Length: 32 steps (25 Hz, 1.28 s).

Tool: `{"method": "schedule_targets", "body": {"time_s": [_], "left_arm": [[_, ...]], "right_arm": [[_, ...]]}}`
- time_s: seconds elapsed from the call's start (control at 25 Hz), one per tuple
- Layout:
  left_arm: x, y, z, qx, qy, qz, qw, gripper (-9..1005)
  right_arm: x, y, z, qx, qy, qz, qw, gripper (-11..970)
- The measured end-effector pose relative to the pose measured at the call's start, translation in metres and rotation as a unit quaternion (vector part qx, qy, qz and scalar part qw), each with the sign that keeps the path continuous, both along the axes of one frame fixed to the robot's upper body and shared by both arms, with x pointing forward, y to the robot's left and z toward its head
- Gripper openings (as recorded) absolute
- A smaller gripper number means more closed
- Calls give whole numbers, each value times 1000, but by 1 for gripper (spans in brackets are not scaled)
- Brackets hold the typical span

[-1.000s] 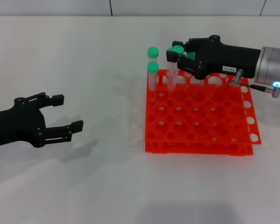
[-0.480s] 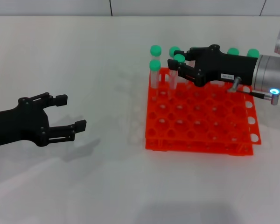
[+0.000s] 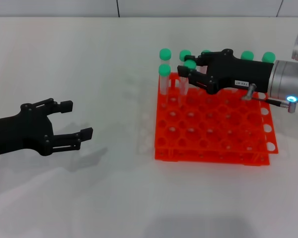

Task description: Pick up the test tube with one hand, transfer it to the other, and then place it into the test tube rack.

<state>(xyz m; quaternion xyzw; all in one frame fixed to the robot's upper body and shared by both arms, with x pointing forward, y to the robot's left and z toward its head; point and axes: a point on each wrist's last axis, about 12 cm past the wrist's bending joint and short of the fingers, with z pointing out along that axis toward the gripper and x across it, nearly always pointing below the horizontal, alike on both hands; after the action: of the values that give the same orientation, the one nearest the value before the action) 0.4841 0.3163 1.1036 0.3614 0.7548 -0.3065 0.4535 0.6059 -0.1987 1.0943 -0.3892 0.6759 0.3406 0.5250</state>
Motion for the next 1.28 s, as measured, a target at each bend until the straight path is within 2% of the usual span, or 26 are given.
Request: {"method": "schedule_targets", "body": {"time_s": [0.32,0.44,0.6,0.8,1.08,1.28], "left_arm": [[0,0,0,0,1,-1,1000,883],[-1,1,0,-1,2,-1,1000,883],[-2,1,0,-1,3,-3,1000,883],[0,0,1,0,2,-7,1000,883],[7,-4,10,1,0,-51,999,883],[16,0,17,-17,10,-90,996,883]], "right_arm": [[-1,2,2,-1,-2,10,1000,376],[-3,-3,6,9,-4,20,1000,568],[-19,-29,9,27,-14,20,999,594],[-37,-66,12,3,-17,44,999,624],[-52,-91,12,-27,7,89,996,667],[-58,-97,6,-43,20,96,994,870]]}}
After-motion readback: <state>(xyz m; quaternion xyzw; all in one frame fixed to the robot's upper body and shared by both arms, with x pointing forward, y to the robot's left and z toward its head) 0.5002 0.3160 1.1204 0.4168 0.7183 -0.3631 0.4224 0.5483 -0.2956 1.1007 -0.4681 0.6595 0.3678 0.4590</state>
